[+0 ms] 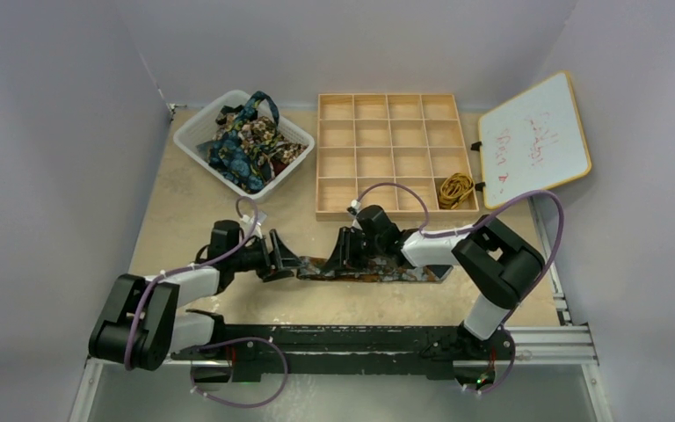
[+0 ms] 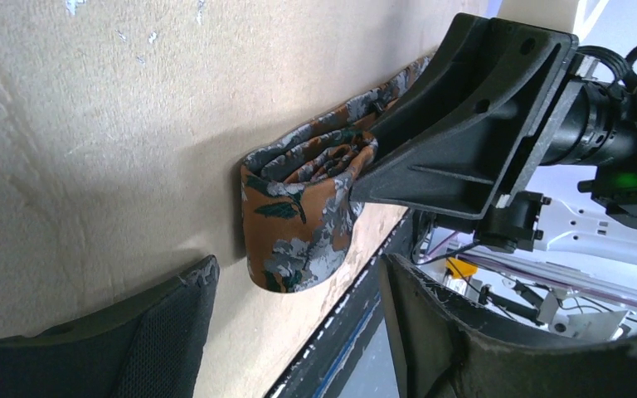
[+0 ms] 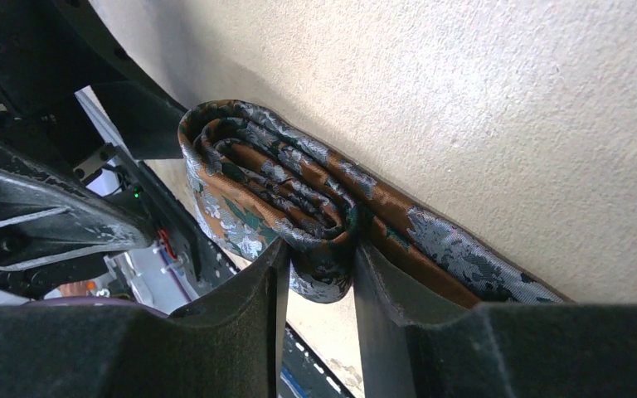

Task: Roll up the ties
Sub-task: Roll the tie at the center of the board.

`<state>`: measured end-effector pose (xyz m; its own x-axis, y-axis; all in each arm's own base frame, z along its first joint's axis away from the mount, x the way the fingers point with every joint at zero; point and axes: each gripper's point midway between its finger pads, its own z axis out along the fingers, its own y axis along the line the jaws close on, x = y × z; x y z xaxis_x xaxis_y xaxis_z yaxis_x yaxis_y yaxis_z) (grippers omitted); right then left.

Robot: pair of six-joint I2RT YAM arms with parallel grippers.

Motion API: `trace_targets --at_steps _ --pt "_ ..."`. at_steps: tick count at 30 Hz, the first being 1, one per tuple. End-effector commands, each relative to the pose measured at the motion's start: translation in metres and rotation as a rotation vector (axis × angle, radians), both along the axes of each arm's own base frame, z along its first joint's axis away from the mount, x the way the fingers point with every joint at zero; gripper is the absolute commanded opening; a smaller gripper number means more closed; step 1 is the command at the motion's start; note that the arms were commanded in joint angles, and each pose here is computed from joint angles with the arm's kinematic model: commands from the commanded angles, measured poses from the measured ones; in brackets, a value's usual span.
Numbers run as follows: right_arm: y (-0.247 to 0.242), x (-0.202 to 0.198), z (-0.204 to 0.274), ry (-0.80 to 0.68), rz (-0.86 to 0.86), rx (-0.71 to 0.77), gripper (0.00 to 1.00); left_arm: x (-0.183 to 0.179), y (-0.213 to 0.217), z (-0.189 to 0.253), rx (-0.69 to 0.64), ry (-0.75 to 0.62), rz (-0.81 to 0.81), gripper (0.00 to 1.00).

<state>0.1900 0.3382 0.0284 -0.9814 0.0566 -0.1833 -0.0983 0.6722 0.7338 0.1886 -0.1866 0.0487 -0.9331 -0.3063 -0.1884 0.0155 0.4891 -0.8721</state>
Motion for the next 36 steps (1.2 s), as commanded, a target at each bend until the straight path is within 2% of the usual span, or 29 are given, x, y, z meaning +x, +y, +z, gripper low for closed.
trace_targets --at_steps 1,8,26,36 --pt "0.001 0.002 -0.004 -0.001 0.026 -0.003 0.36 0.020 -0.007 0.004 0.030 -0.097 0.031 0.68" --pt "-0.001 0.002 -0.009 0.020 0.017 0.007 0.35 0.022 -0.012 -0.013 0.090 -0.101 0.058 0.62" --pt "-0.003 0.001 -0.010 0.045 0.014 0.042 0.35 0.006 -0.023 -0.013 0.031 -0.098 0.018 0.55" --pt "0.002 0.000 0.001 0.033 0.035 0.091 0.38 0.015 -0.020 -0.022 0.059 -0.048 0.091 0.33"
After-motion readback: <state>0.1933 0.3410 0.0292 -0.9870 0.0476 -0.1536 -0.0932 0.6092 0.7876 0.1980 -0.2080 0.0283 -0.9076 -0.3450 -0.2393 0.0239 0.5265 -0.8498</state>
